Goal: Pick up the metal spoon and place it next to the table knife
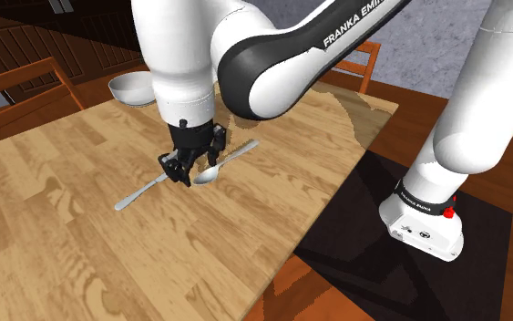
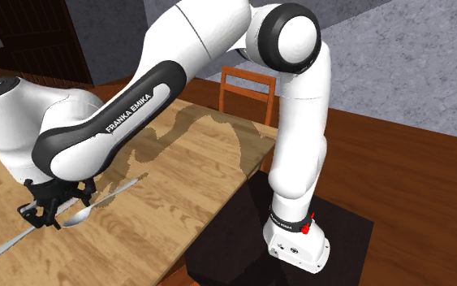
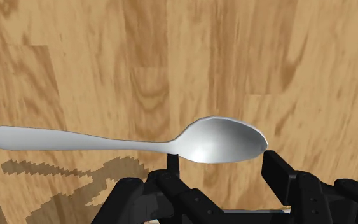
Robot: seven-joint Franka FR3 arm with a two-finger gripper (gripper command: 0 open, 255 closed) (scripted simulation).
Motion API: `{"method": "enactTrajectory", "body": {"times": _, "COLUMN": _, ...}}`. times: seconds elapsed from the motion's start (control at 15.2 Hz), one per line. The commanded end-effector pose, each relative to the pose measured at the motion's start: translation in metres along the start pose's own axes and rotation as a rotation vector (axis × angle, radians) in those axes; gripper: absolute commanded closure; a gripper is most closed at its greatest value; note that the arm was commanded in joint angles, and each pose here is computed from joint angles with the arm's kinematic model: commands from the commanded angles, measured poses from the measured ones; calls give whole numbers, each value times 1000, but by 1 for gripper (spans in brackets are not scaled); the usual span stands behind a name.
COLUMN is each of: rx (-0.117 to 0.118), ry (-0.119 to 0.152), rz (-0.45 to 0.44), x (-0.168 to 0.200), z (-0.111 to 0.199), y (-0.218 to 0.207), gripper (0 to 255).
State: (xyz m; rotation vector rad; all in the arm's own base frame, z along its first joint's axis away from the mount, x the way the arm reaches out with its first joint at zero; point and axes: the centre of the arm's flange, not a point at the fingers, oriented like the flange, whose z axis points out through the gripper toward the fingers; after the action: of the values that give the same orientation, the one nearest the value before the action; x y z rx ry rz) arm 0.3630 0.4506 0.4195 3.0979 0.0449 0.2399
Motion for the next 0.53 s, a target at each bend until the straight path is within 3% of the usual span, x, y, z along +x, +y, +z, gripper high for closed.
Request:
{"method": "enactTrajectory", "body": {"times": 0.0, "rx": 0, "ry": 2, "rz": 3, "x": 2, "z": 9, "y": -7, "gripper": 255}}
{"method": "enactTrajectory", "body": {"times": 0.46, "rx": 0, "ry": 2, "rz": 3, "x": -4, "z": 45, "y": -9, "gripper": 255}}
